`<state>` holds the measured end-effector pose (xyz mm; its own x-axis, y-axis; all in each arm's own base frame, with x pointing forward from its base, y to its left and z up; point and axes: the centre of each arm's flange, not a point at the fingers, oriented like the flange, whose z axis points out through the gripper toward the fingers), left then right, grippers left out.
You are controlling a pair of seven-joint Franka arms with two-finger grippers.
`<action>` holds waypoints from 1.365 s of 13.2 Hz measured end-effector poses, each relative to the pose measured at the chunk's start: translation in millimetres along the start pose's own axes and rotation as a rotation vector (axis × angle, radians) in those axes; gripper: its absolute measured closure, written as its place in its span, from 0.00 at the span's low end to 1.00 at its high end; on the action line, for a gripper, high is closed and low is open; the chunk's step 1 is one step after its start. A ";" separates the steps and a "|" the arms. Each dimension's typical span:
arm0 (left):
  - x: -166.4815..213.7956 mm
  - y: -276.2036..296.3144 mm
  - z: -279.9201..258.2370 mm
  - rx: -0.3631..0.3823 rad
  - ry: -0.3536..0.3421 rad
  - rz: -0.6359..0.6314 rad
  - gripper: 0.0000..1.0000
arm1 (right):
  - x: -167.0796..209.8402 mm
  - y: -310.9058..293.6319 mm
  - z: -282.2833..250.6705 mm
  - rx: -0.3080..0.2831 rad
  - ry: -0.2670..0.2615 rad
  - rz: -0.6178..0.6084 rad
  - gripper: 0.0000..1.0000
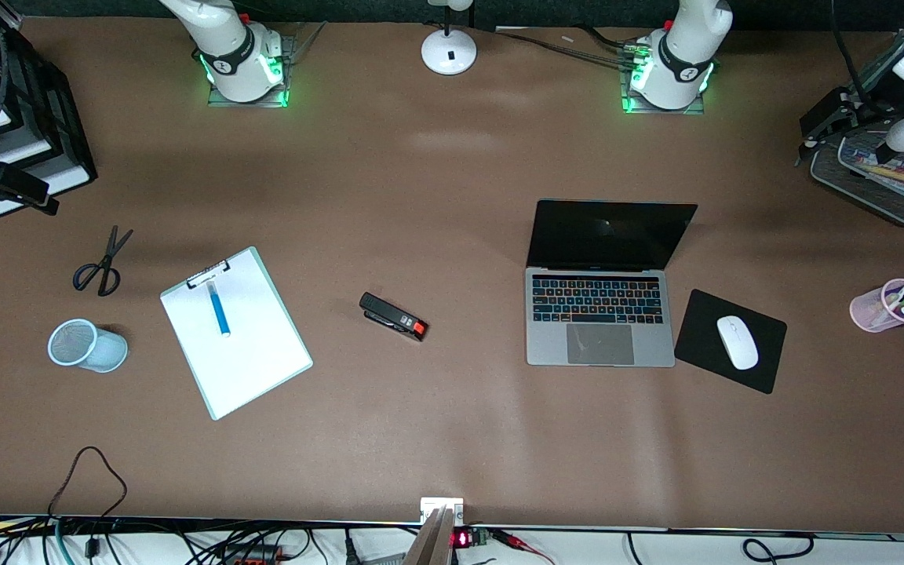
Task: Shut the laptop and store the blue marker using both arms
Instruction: 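Reach the right gripper to the blue marker while the left gripper reaches the laptop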
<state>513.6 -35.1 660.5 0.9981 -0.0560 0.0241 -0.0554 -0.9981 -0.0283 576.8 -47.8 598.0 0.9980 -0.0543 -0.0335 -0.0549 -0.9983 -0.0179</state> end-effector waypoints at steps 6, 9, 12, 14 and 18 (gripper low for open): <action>2.1 3.2 3.7 0.000 -0.007 0.007 0.00 | 1.3 0.2 4.7 0.000 -0.009 0.000 0.00; 10.0 24.6 20.8 0.001 -0.042 0.046 0.00 | 11.3 0.1 24.5 0.002 -0.029 -0.001 0.00; 17.1 45.3 50.5 0.002 -0.103 0.084 0.00 | 32.1 -7.4 60.0 0.004 -0.050 -0.015 0.00; 15.8 59.9 71.9 0.007 -0.149 0.089 0.00 | 45.5 -20.8 91.3 0.006 -0.079 -0.037 0.00; 4.7 89.5 104.7 0.026 -0.204 0.071 0.00 | 76.4 -44.6 173.8 0.007 -0.117 -0.072 0.00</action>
<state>516.0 -121.9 553.4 0.9764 -0.1173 -0.1814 -0.1281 -0.9906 -0.0489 649.8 -4.0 422.5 0.9888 0.0204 -0.1480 0.0158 -0.9994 -0.0317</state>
